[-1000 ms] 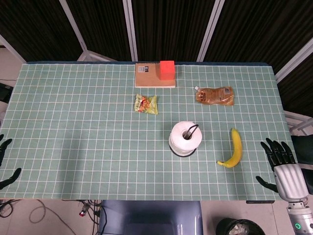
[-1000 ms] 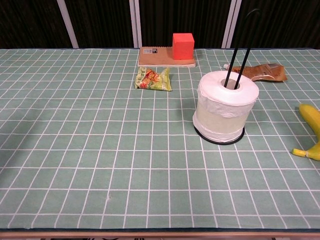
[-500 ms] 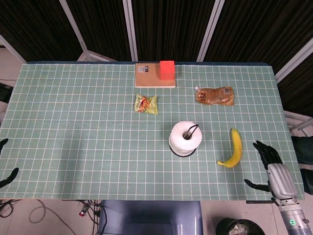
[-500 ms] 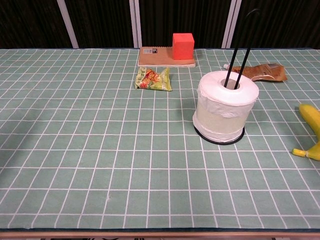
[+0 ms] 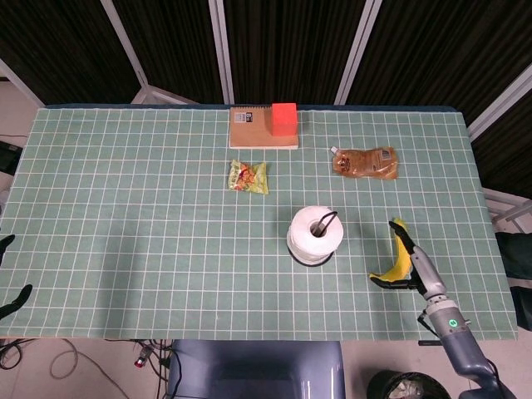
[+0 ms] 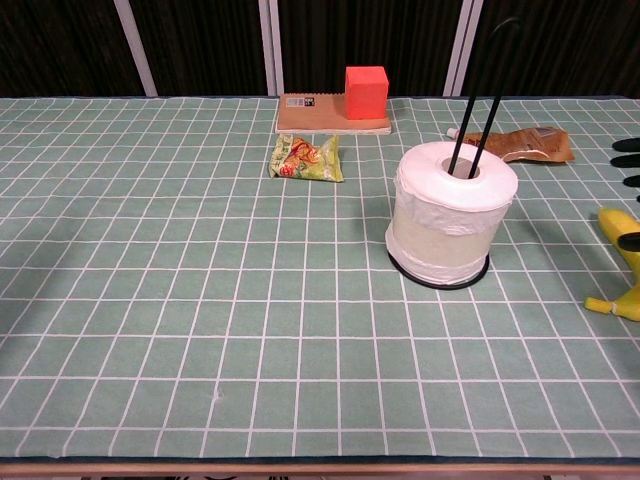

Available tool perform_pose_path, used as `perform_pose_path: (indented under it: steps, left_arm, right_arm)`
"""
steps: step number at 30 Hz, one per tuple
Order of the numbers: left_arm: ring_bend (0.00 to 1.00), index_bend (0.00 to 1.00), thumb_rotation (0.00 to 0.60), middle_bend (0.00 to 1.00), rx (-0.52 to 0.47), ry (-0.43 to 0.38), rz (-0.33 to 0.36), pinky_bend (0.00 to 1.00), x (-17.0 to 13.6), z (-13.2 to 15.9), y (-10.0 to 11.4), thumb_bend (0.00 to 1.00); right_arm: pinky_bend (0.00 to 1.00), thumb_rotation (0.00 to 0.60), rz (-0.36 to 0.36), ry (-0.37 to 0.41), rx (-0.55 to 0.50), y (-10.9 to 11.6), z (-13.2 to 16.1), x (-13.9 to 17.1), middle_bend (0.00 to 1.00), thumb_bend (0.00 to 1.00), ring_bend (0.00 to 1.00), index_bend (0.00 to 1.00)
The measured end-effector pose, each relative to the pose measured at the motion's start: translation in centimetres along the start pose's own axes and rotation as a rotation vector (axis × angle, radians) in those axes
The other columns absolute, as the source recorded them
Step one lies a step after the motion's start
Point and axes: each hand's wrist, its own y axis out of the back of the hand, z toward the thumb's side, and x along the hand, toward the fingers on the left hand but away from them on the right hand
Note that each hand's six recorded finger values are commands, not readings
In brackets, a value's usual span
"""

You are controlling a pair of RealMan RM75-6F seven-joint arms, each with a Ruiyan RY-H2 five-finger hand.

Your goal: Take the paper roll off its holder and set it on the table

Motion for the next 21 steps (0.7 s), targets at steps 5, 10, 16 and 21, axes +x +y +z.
perform_pose_path:
  steps: [5, 10, 16, 21]
  left_arm:
    - [0.0, 0.12, 0.6, 0.0, 0.002, 0.0, -0.003, 0.03, 0.0, 0.0, -0.1, 0.22]
    - [0.0, 0.12, 0.6, 0.0, 0.003, 0.001, -0.003, 0.03, 0.0, 0.0, -0.1, 0.22]
    - [0.0, 0.12, 0.6, 0.0, 0.006, 0.003, -0.007, 0.03, 0.0, 0.0, -0.2, 0.22]
    - [0.0, 0.12, 0.6, 0.0, 0.007, 0.006, -0.007, 0.03, 0.1, -0.1, -0.2, 0.22]
  right_arm:
    - [0.0, 0.6, 0.017, -0.01, -0.07, -2.7, -0.3, -2.6, 0.0, 0.0, 0.0, 0.0]
    - [0.0, 0.6, 0.034, 0.004, -0.116, -4.6, 0.2, -4.2, 0.0, 0.0, 0.0, 0.0]
    - [0.0, 0.6, 0.049, 0.014, -0.154, -6.4, 0.6, -5.3, 0.0, 0.0, 0.0, 0.0]
    - [0.0, 0.6, 0.065, 0.013, -0.171, -7.6, 0.7, -6.2, 0.0, 0.0, 0.0, 0.0]
